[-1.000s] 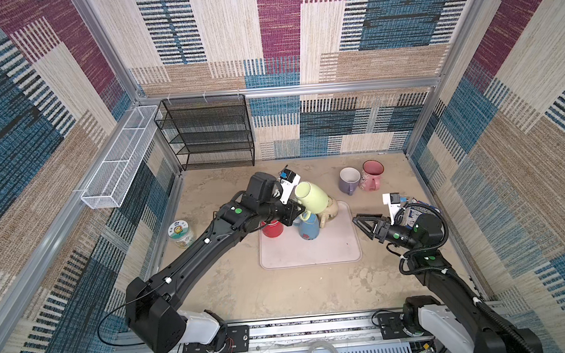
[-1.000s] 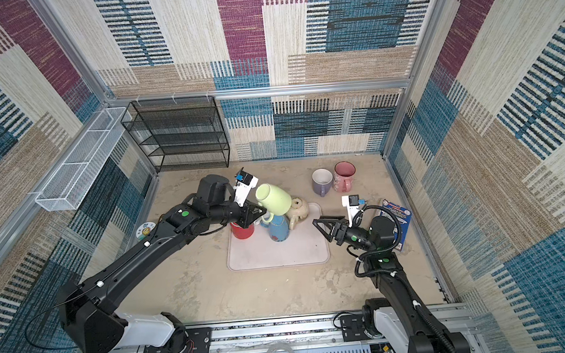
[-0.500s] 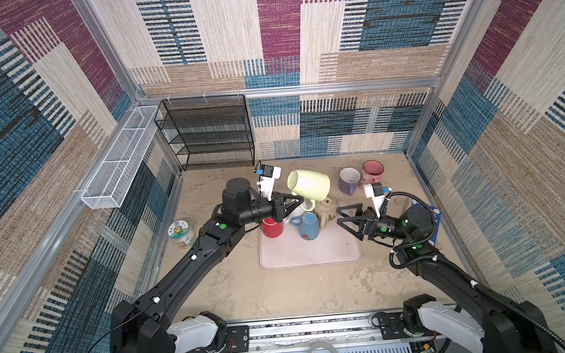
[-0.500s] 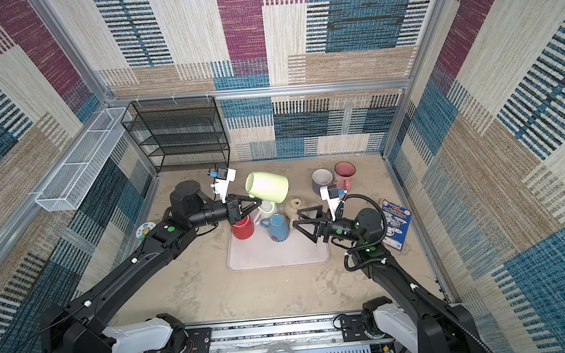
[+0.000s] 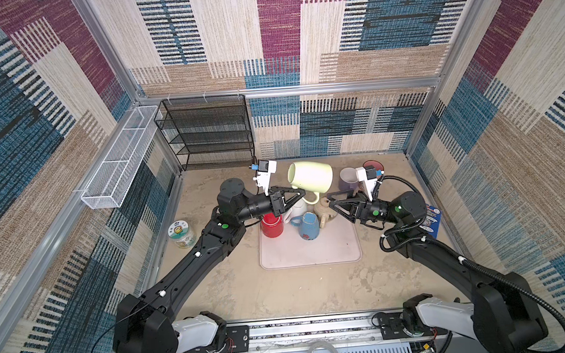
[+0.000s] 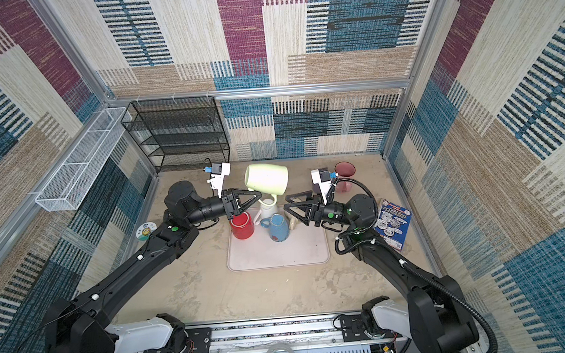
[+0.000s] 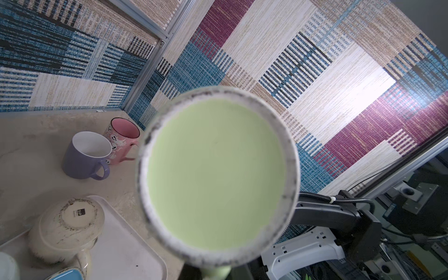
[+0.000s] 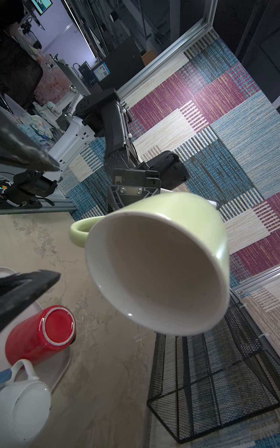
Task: Turn the mug right side up
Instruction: Place the mug at the top-center of the table.
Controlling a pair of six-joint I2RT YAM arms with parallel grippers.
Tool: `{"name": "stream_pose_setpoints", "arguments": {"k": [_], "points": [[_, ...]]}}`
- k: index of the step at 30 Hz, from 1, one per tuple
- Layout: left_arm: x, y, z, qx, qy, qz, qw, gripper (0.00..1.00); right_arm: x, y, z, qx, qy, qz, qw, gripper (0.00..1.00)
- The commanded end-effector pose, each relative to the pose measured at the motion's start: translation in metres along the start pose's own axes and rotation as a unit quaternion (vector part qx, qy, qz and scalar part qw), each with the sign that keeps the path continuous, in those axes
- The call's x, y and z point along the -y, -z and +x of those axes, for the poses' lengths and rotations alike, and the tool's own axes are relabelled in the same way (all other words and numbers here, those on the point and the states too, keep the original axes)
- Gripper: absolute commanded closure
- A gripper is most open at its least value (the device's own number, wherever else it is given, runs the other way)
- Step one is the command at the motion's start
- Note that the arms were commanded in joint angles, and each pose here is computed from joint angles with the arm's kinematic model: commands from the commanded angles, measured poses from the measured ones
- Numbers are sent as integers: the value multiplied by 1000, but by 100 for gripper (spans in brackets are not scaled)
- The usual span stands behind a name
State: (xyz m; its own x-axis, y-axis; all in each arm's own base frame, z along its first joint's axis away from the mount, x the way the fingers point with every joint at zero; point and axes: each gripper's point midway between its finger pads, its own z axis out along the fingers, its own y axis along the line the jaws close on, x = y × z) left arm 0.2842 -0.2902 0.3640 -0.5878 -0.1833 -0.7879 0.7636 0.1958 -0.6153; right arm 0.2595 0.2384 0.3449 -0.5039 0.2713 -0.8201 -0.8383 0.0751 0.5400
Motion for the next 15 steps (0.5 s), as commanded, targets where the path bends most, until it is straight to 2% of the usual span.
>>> {"name": "stream_pose_setpoints", "arguments": {"k": [1, 15], "points": [[21, 0, -19, 31, -43, 44, 998, 100, -8, -4, -13, 18, 8, -17, 1000, 38], [13, -14, -24, 36, -37, 74, 996, 100, -1, -20, -28, 27, -3, -32, 999, 49]]}}
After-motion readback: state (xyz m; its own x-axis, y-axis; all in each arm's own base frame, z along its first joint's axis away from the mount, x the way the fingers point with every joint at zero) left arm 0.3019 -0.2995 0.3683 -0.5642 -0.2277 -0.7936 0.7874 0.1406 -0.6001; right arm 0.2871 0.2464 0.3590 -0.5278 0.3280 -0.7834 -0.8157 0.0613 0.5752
